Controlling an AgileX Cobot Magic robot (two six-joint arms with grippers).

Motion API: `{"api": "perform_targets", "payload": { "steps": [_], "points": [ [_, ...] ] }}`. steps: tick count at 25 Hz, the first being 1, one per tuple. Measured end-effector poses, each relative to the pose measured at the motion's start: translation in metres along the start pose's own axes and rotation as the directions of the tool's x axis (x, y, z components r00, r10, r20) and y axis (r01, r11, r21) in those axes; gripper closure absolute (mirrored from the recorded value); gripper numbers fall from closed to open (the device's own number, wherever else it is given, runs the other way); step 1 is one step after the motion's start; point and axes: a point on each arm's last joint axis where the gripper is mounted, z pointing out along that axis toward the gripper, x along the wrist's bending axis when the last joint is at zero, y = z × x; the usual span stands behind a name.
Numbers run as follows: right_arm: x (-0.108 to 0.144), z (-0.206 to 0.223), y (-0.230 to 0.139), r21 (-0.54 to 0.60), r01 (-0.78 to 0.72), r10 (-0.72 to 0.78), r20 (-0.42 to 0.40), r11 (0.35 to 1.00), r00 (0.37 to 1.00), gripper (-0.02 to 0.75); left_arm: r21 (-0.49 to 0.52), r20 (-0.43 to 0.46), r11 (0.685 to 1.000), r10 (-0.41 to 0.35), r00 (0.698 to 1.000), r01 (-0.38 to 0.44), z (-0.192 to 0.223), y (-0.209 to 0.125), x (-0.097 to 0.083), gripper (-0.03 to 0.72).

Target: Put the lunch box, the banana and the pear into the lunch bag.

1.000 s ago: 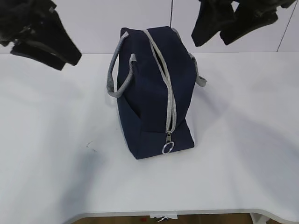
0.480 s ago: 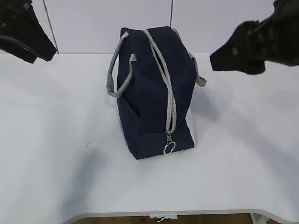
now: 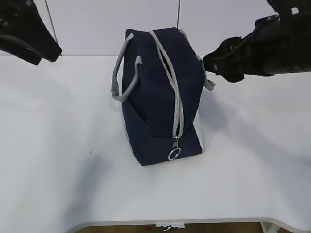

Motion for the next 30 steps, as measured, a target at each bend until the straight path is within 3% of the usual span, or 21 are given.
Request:
{"api": "perform_targets", "payload": {
  "steps": [8,12,18,24,30],
  "points": [
    [0.024,0.012,-0.057,-0.224,0.201,-0.205,0.006,0.954,0.979,0.271,-0.001,0.007,1.000,-0.001,1.000,0.001,0.000,0.000,-0.001,0.322],
    [0.028,0.008,-0.090,-0.304,0.165,-0.177,-0.011,0.938,0.984,0.271,-0.001,0.007,1.000,-0.001,1.000,0.001,0.000,0.000,-0.001,0.322],
    [0.028,0.013,-0.126,-0.232,0.066,-0.081,-0.055,0.971,0.995,0.271,-0.002,0.009,1.000,-0.002,1.000,0.002,0.000,0.000,-0.001,0.322],
    [0.039,0.028,-0.144,-0.171,0.164,-0.191,-0.159,0.972,0.969,0.271,-0.002,0.009,1.000,-0.002,1.000,0.002,0.000,0.000,-0.001,0.322],
    [0.042,0.045,-0.159,-0.132,0.150,-0.175,-0.197,0.980,0.965,0.270,-0.002,0.009,1.000,-0.002,1.000,0.002,0.000,0.000,-0.001,0.322]
  ]
}}
